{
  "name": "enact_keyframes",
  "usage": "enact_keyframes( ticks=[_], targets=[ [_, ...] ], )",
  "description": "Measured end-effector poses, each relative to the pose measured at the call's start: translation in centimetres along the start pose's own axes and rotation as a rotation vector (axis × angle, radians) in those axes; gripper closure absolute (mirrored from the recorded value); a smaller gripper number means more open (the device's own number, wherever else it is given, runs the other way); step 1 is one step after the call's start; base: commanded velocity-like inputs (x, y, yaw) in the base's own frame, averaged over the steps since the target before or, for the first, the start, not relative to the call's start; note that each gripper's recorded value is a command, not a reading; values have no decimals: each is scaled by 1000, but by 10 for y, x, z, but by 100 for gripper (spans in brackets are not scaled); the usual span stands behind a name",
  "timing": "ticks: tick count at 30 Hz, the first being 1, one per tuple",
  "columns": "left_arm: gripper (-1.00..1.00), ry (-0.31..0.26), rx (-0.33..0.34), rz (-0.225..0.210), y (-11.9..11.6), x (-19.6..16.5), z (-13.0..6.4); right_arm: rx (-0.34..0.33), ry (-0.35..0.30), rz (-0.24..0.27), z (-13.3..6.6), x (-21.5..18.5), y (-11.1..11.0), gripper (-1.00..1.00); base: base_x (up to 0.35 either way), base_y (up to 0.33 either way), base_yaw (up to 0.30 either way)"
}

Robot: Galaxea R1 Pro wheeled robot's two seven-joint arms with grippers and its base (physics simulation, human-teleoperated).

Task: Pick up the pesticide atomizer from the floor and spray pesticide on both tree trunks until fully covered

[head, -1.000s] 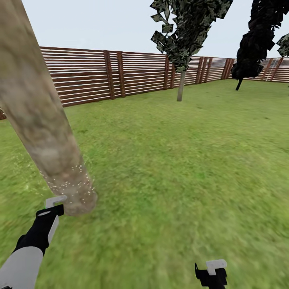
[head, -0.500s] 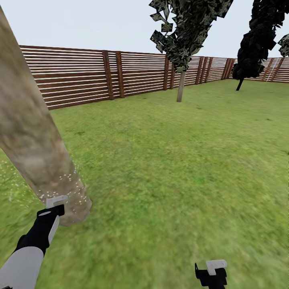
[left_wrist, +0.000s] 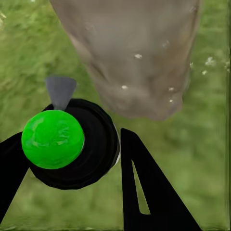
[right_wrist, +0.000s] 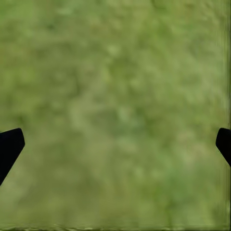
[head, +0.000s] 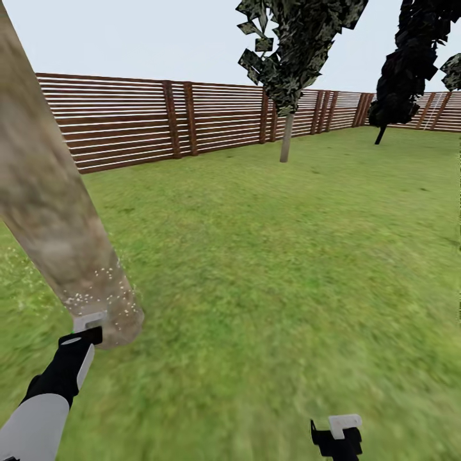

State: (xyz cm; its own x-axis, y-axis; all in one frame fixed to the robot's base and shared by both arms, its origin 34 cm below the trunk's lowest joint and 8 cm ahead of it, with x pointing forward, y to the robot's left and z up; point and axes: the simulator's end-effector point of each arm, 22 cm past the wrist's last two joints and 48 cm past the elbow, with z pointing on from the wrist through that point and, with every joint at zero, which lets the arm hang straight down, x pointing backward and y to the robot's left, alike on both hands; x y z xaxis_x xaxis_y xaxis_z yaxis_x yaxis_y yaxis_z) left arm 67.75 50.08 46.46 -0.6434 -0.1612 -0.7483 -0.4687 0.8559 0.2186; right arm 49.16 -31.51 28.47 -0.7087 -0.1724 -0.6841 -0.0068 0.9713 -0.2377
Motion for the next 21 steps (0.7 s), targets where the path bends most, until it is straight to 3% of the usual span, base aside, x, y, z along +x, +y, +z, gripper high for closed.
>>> enact_keyframes(
  ticks=[9,15,21],
  targets=[
    [100,0,-1,-2,1,0,0,0,0,0,0,0,0,-100,-64,-255,0],
    [100,30,4,11,6,12,4,-1,2,0,0,1,0,-100,-309,-66,-14],
    [100,38,-8,21,15,12,5,0,-1,0,0,-1,-1,-100,-342,29,-234]
  ],
)
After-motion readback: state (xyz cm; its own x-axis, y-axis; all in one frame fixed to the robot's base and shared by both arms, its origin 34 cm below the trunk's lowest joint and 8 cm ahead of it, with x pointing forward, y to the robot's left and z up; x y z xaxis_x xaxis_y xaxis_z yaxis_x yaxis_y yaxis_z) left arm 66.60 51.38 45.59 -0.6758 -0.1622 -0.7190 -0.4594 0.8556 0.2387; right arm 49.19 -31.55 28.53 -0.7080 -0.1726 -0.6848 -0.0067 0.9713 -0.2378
